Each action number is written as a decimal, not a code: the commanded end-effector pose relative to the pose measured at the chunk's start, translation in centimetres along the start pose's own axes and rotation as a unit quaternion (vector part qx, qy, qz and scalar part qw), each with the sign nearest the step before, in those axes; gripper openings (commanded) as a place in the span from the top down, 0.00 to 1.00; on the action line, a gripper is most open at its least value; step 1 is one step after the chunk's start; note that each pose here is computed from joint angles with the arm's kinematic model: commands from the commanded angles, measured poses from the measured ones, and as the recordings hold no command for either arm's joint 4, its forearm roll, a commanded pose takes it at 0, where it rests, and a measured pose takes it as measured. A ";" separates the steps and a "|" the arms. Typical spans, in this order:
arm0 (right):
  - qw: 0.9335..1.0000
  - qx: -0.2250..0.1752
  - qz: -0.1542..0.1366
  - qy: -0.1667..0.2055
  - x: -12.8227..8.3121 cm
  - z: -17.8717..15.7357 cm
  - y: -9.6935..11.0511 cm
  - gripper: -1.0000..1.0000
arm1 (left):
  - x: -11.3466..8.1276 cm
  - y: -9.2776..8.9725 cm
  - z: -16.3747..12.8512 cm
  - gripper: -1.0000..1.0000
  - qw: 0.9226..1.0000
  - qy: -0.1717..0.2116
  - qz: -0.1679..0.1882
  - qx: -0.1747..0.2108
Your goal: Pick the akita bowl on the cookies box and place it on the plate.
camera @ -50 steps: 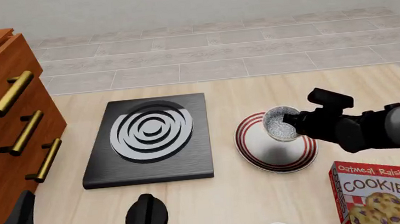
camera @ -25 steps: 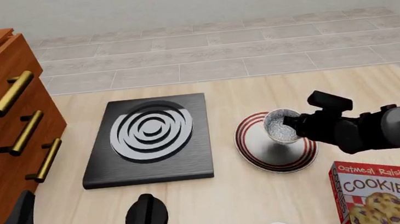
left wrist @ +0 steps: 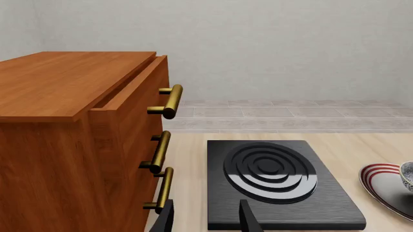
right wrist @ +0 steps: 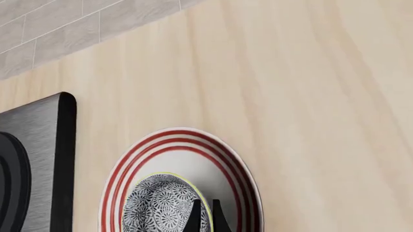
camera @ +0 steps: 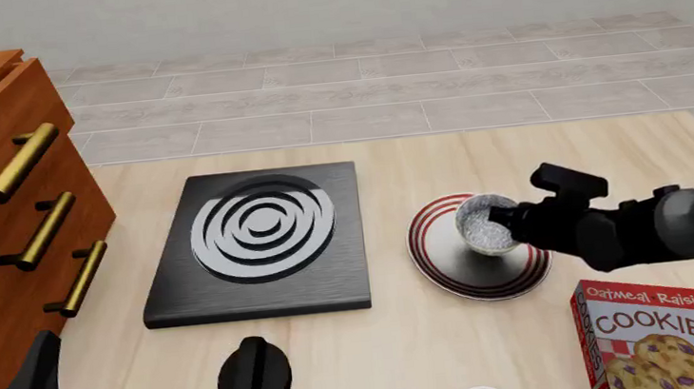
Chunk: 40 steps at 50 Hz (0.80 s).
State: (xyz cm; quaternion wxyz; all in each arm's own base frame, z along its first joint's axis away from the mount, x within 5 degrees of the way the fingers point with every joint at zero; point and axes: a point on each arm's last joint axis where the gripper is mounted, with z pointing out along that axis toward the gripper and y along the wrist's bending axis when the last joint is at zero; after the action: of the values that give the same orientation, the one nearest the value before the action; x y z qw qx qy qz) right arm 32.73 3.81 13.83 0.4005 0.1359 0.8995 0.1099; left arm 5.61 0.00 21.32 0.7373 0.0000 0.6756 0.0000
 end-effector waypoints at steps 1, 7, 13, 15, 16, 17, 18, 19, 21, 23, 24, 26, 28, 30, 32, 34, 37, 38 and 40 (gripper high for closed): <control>1.000 -0.001 0.007 -0.002 0.1 0.1 0.0 1.00 | 0.0 0.0 0.0 0.00 1.000 0.000 0.000 0.000; 1.000 -0.001 0.009 -0.002 0.2 0.1 0.0 1.00 | 0.0 0.0 0.0 0.00 1.000 0.000 0.000 0.000; 1.000 -0.003 0.013 -0.001 0.4 0.2 0.1 1.00 | 0.0 0.0 0.0 0.00 1.000 0.000 0.000 0.000; 1.000 -0.003 0.013 -0.001 0.4 0.3 0.1 1.00 | 0.0 0.0 0.0 0.00 1.000 0.000 0.000 0.000; 1.000 -0.003 0.013 -0.001 0.4 0.3 0.1 1.00 | 0.0 0.0 0.0 0.00 1.000 0.000 0.000 0.000; 1.000 -0.002 0.012 -0.001 0.3 0.3 0.1 1.00 | 0.0 0.0 0.0 0.00 1.000 0.000 0.000 0.000; 1.000 -0.003 0.012 -0.001 0.4 0.3 0.1 1.00 | 0.0 0.0 0.0 0.00 1.000 0.000 0.000 0.000; 1.000 -0.002 0.011 -0.002 0.3 0.2 0.1 1.00 | 0.0 0.0 0.0 0.00 1.000 0.000 0.000 0.000; 1.000 -0.003 0.014 -0.001 0.4 0.3 0.1 1.00 | 0.0 0.0 0.0 0.00 1.000 0.000 0.000 0.000; 1.000 -0.002 0.013 -0.001 0.5 0.3 0.0 1.00 | 0.0 0.0 0.0 0.00 1.000 0.000 0.000 0.000; 1.000 -0.002 0.013 -0.001 0.5 0.3 -0.1 1.00 | 0.0 0.0 0.0 0.00 1.000 0.000 0.000 0.000; 1.000 -0.001 0.014 -0.001 0.5 0.4 -0.1 1.00 | 0.0 0.0 0.0 0.00 1.000 0.000 0.000 0.000; 1.000 -0.002 0.013 0.000 0.6 0.5 -0.1 1.00 | 0.0 0.0 0.0 0.00 1.000 0.000 0.000 0.000; 1.000 -0.002 0.014 0.000 0.7 0.5 0.0 1.00 | 0.0 0.0 0.0 0.00 1.000 0.000 0.000 0.000; 1.000 -0.004 0.017 -0.001 0.8 0.4 0.0 1.00 | 0.0 0.0 0.0 0.00 1.000 0.000 0.000 0.000; 1.000 -0.002 0.016 -0.001 0.6 0.4 -0.1 1.00 | 0.0 0.0 0.0 0.00 1.000 0.000 0.000 0.000; 1.000 -0.002 0.018 -0.001 0.8 0.4 -0.1 1.00 | 0.0 0.0 0.0 0.00 1.000 0.000 0.000 0.000; 1.000 -0.003 0.020 -0.001 0.8 0.4 -0.1 1.00 | 0.0 0.0 0.0 0.00 1.000 0.000 0.000 0.000; 1.000 -0.003 0.020 -0.002 0.8 0.4 -0.1 1.00 | 0.0 0.0 0.0 0.00 1.000 0.000 0.000 0.000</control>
State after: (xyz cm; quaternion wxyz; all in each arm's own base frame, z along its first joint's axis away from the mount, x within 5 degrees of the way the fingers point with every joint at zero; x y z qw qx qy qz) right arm 32.47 4.01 12.93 0.3967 0.1440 0.8992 0.1155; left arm 5.61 0.00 21.32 0.7373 0.0000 0.6756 0.0000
